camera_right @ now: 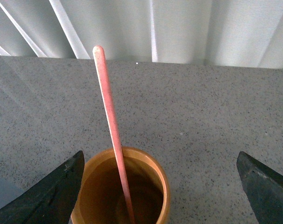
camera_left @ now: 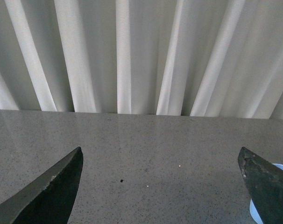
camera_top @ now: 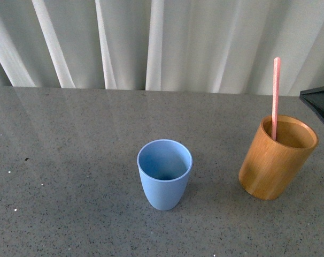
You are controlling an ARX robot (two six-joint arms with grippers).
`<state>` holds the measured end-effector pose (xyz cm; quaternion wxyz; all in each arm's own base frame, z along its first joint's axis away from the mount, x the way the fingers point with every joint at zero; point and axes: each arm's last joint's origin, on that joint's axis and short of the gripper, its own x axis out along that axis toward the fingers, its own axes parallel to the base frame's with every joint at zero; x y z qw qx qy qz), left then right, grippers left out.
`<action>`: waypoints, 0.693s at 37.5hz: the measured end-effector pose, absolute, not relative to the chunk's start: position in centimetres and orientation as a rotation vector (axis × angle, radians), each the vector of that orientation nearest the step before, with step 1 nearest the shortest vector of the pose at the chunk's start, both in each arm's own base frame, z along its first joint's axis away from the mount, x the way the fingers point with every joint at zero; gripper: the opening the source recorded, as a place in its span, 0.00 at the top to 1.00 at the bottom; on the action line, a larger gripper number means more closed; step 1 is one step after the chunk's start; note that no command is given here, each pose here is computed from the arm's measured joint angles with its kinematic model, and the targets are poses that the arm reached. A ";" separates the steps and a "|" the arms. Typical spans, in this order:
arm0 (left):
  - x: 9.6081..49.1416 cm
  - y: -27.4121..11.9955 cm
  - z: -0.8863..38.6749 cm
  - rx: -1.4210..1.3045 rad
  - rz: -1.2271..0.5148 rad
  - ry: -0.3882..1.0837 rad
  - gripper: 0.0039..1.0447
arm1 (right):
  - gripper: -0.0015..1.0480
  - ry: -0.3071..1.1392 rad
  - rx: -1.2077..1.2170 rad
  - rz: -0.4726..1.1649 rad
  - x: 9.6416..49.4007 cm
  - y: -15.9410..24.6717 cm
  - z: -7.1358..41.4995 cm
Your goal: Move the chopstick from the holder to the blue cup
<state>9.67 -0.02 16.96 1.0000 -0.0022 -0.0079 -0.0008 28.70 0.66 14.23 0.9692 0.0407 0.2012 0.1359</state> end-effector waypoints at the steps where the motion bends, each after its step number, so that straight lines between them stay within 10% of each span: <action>1: 9.7 0.0 17.0 -0.004 -0.002 -0.016 0.06 | 0.10 0.406 0.081 0.278 28.9 0.8 14.2; 26: 9.7 0.0 17.0 -0.004 -0.002 -0.016 0.06 | 0.10 0.426 0.064 0.331 34.7 3.3 12.7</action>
